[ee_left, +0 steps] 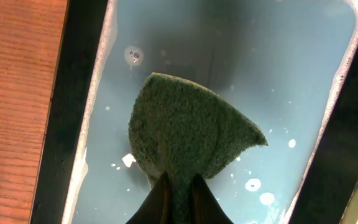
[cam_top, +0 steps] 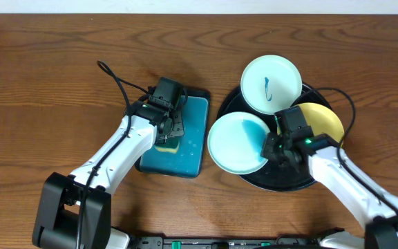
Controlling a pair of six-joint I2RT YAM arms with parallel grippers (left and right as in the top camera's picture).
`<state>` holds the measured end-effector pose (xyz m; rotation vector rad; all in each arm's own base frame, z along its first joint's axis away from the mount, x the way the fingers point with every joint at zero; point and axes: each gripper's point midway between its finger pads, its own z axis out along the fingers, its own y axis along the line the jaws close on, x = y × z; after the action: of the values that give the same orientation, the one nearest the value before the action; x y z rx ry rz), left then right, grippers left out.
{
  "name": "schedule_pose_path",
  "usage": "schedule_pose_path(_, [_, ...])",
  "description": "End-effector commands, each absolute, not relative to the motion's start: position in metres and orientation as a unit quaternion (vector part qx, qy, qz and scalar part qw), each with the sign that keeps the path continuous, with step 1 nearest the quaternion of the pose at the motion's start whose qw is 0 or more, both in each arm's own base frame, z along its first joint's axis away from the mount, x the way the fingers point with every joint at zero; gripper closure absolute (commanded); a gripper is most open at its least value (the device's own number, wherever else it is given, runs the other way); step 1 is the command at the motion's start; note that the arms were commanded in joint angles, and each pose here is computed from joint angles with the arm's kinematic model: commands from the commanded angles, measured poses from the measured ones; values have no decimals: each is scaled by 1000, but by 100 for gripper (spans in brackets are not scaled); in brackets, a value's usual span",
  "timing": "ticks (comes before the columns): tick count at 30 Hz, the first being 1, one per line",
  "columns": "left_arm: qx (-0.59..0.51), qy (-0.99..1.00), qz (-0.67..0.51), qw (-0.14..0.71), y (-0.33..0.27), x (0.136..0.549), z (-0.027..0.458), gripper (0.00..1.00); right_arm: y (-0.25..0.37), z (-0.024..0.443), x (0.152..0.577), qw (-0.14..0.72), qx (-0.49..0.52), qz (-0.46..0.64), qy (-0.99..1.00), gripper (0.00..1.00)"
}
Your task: Clean dirty plates on tray and stack at the side
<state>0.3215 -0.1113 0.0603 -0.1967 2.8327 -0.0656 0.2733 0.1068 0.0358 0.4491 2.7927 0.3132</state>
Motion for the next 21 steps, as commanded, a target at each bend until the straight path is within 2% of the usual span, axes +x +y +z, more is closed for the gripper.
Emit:
schedule_pose_path(1, [-61, 988, -13, 144, -107, 318, 55, 92, 85, 60, 291, 219, 141, 59, 964, 99])
schedule_pose_path(9, [-61, 988, -13, 144, -107, 318, 55, 93, 49, 108, 314, 322, 114, -40, 939, 99])
schedule_pose_path(21, [-61, 988, -13, 144, -107, 318, 55, 93, 24, 182, 344, 405, 29, -194, 893, 99])
